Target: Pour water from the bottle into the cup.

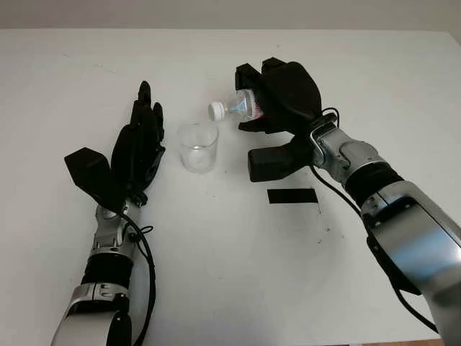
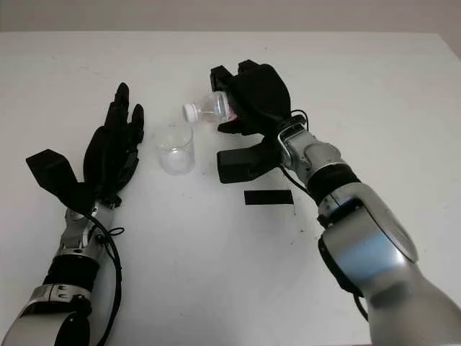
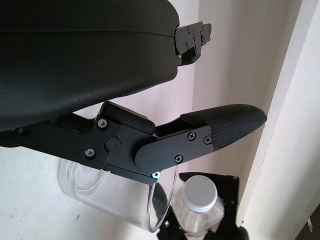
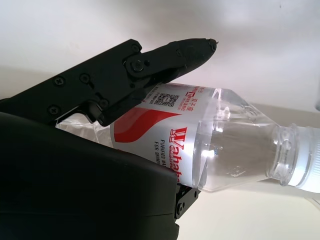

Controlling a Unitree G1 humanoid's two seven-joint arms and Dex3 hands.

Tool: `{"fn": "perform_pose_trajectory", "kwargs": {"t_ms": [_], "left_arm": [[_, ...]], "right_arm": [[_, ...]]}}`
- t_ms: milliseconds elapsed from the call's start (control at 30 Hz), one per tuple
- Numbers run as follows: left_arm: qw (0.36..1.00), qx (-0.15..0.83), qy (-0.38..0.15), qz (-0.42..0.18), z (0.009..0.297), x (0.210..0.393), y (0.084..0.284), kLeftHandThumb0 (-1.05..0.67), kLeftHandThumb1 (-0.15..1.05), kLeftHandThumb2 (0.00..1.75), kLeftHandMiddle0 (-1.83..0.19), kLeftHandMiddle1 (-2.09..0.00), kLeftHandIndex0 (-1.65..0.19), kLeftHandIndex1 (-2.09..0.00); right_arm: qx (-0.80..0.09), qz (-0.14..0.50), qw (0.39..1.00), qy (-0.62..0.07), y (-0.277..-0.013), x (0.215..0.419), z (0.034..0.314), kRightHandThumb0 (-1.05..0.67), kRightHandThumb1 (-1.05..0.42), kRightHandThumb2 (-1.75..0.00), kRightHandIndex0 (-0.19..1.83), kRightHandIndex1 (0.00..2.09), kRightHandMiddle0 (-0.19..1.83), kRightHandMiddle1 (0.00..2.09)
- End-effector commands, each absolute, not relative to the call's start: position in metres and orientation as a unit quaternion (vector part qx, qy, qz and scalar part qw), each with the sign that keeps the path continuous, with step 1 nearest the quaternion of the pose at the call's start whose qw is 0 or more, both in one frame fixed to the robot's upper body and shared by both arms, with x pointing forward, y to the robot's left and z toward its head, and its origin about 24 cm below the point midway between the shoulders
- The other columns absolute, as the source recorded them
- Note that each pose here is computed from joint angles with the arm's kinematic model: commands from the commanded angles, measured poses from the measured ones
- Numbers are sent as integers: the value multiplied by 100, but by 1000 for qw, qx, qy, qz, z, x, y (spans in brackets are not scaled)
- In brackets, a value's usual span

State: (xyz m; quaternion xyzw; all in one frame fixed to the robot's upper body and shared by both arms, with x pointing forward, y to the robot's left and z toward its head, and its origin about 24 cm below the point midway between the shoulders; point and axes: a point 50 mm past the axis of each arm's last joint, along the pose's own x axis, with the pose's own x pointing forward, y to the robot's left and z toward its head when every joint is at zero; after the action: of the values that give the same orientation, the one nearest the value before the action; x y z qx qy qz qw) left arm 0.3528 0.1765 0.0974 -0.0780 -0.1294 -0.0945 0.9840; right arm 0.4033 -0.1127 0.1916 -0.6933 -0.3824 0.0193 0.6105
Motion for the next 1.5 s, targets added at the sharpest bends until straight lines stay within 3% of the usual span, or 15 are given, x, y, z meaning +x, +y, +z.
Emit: {"fn": "perform_pose_trajectory", "kwargs": {"t_ms": [0, 467, 700, 733, 867, 967, 1033, 1133, 1333, 1467], "left_arm": [[986, -85, -112, -94, 86, 349, 173, -83, 105, 73, 19, 0, 19, 0], [986, -87, -111, -89, 87, 349, 169, -82, 105, 74, 19, 0, 19, 0], [986, -87, -108, -88, 87, 348, 169, -82, 105, 74, 19, 0, 19, 0], [986, -88, -108, -87, 86, 348, 169, -83, 105, 74, 19, 0, 19, 0], [986, -88, -109, -87, 86, 347, 169, -84, 105, 73, 19, 0, 19, 0], [986, -88, -108, -87, 85, 347, 169, -83, 105, 74, 19, 0, 19, 0], [986, -86, -108, -87, 84, 347, 170, -83, 105, 74, 19, 0, 19, 0], [986, -85, -110, -87, 84, 347, 170, -85, 105, 73, 19, 0, 19, 0], [986, -91, -108, -86, 83, 347, 169, -84, 105, 73, 19, 0, 19, 0], [986, -89, -108, -86, 83, 347, 169, -85, 105, 73, 19, 0, 19, 0]], "right_arm": [[-691, 8, 588, -419, -108, 403, 212, -46, -105, -35, 128, 209, 74, 209], [-699, 0, 537, -472, -91, 401, 221, -50, -105, -40, 135, 209, 80, 209], [-743, -17, 430, -513, -86, 399, 221, -50, -105, -31, 135, 209, 54, 209], [-749, -23, 410, -520, -86, 399, 220, -53, -105, -23, 133, 209, 43, 200], [-762, -21, 368, -533, -84, 398, 219, -56, -104, -10, 125, 209, 36, 174], [-761, -19, 355, -542, -82, 397, 220, -55, -105, -15, 123, 209, 33, 191], [-760, -17, 352, -547, -81, 397, 220, -55, -105, -17, 123, 209, 34, 196], [-758, -13, 346, -552, -80, 396, 221, -56, -105, -10, 119, 209, 28, 179], [-753, -21, 347, -558, -80, 395, 222, -56, -105, -12, 119, 209, 32, 178], [-729, -27, 404, -552, -81, 395, 222, -55, -105, -17, 120, 209, 37, 184]]}}
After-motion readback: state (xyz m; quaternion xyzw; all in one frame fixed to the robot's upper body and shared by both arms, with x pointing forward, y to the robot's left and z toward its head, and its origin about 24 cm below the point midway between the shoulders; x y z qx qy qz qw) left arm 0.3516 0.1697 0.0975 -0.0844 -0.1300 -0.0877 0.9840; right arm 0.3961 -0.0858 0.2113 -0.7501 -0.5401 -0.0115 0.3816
